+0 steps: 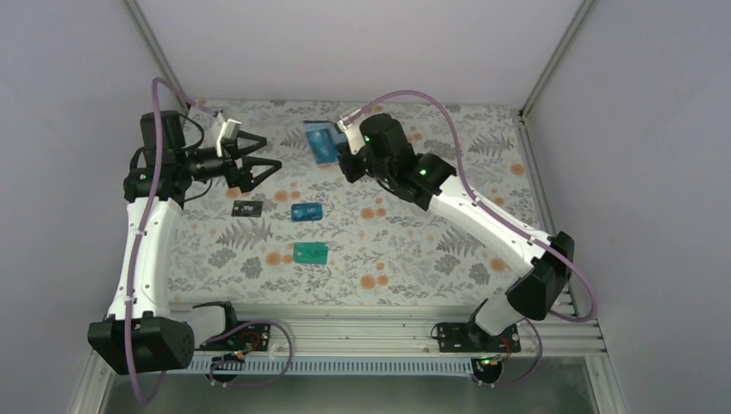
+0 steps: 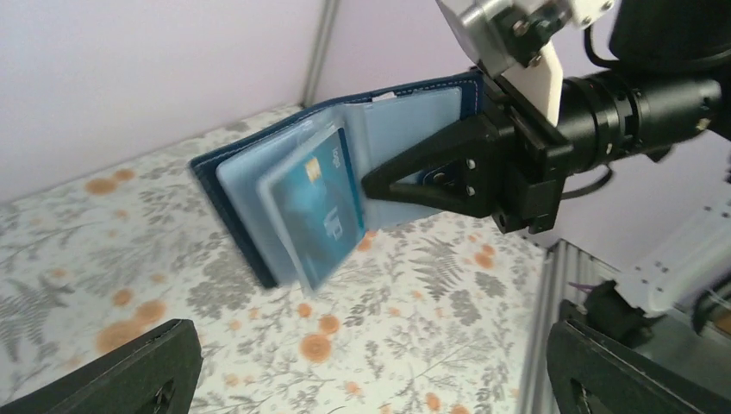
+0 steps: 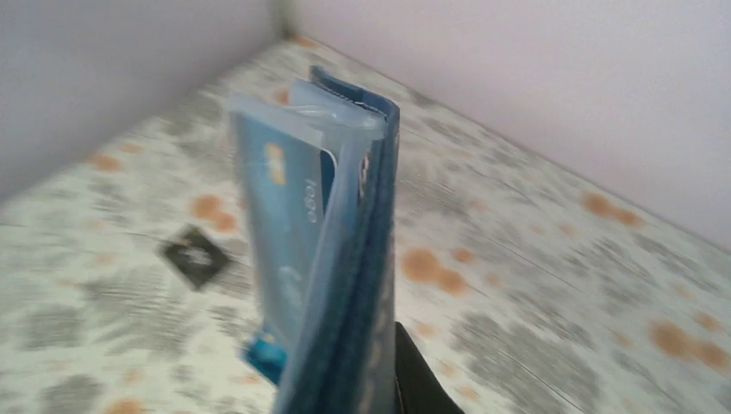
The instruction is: Take the credit cards out of the card holder
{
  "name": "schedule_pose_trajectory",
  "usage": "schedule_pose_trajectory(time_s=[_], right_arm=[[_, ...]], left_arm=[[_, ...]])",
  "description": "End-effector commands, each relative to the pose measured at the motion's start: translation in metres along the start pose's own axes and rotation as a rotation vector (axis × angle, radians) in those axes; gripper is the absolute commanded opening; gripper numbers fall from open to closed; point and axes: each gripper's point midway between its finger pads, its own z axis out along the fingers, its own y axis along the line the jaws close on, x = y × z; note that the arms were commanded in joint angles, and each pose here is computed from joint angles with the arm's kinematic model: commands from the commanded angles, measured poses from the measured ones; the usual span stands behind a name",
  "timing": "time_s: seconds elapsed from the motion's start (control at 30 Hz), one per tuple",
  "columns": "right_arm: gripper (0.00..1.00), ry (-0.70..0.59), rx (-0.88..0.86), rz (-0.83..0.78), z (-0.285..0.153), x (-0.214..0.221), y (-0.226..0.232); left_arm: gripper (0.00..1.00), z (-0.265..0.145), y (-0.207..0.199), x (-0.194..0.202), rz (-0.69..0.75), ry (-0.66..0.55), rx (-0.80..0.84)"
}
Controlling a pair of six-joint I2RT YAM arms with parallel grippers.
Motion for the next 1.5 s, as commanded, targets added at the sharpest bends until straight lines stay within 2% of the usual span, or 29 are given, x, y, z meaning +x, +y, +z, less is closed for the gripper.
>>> schedule_pose_trajectory(time_s=[0.0,0.07,0.23,0.33,0.53,0.8,0.97,1.07,1.13,1.17,1.33,1.4,1.47], right_arm=[[0.04,0.192,0.423,-0.051,-0.005,0.041,-0.070],[0.04,0.165,0.322,-0.057,-0.003,0.037,-0.053],[0.04,0.047,-0.055,-0.097,-0.009,0.014,0.011],[0.04,0.036,-0.210,-0.133,-0.014,0.008,0.037],[0.04,0.053,-0.288,-0.159,-0.019,0.011,0.051],[0.04,0.033,-0.419,-0.235,-0.037,0.016,0.079],[0.05,0.038,-0.489,-0.305,-0.050,0.024,0.096],[0.06,0.035,-0.516,-0.332,-0.057,0.028,0.101],[0.07,0.027,-0.524,-0.345,-0.062,0.028,0.102],[0.07,0.024,-0.527,-0.352,-0.064,0.027,0.102],[0.09,-0.008,-0.516,-0.375,-0.075,0.022,0.100],[0.09,-0.024,-0.511,-0.381,-0.080,0.019,0.100],[0.10,-0.041,-0.495,-0.381,-0.082,0.016,0.097]], left_arm=[[1.00,-0.003,0.022,0.001,-0.009,0.005,-0.123],[1.00,-0.001,0.023,0.005,-0.026,0.005,-0.113],[1.00,0.001,0.024,0.013,-0.045,0.010,-0.102],[1.00,0.005,0.019,0.016,-0.034,0.021,-0.074],[1.00,0.014,-0.013,0.014,0.061,0.054,0.034],[1.00,0.024,-0.002,0.027,0.103,0.125,-0.054],[1.00,0.030,-0.008,0.036,0.145,0.172,-0.038],[1.00,0.030,-0.026,0.037,0.164,0.162,0.049],[0.93,0.028,-0.044,0.036,0.174,0.135,0.147],[0.87,0.026,-0.053,0.035,0.182,0.122,0.188],[0.38,0.022,-0.066,0.033,0.206,0.103,0.244],[0.24,0.021,-0.069,0.035,0.212,0.100,0.259],[0.19,0.020,-0.075,0.036,0.219,0.091,0.286]])
